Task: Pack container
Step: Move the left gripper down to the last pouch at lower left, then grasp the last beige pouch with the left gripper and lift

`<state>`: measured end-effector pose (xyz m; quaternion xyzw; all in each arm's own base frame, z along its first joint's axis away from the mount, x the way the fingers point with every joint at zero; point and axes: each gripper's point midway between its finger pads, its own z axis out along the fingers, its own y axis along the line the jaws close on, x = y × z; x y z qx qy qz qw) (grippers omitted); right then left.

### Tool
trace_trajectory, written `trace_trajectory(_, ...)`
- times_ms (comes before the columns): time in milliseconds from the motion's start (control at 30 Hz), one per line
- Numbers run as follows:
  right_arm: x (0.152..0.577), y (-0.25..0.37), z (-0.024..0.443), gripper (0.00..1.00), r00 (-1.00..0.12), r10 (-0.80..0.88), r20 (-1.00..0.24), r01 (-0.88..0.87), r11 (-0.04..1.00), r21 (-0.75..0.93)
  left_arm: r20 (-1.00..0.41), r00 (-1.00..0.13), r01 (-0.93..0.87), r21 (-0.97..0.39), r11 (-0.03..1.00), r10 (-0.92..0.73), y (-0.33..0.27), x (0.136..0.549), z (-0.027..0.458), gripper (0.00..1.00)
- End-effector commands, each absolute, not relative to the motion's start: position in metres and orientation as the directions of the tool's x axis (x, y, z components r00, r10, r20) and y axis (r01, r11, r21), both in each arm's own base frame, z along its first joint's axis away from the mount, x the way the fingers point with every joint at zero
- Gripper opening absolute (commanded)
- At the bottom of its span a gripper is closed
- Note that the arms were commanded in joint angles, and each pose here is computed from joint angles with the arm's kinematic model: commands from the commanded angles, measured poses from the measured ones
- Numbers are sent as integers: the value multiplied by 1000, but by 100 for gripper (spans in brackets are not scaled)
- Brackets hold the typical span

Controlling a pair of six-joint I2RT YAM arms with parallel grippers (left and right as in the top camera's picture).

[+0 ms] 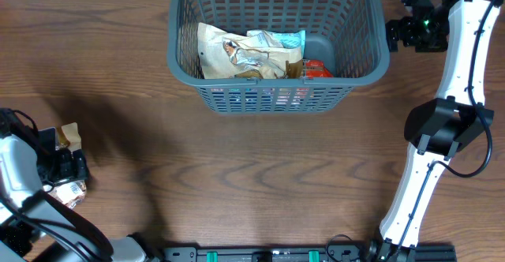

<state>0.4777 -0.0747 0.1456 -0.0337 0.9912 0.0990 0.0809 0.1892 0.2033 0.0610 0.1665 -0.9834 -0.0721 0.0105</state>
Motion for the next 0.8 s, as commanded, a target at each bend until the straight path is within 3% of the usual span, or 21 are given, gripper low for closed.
trace_trajectory(0, 478, -73, 145, 99, -984, -63, -166, -95, 977, 191, 7, -965, -258, 126, 958, -261, 210, 188, 53, 99)
trace_trajectory(533, 478, -73, 145, 99, -986, -45, -162, -76, 978, 194, 51, -966, -250, 70, 966, -254, 231, 187, 3, 98)
trace_trajectory(633, 478, -73, 145, 99, -986, -45, -162, -76, 978, 194, 60, -967, -246, 46, 968, -249, 228, 188, -3, 89)
trace_trajectory(767, 478, -73, 145, 99, -986, -45, -163, -77, 978, 194, 38, -968, -248, 12, 969, -249, 223, 193, -5, 65)
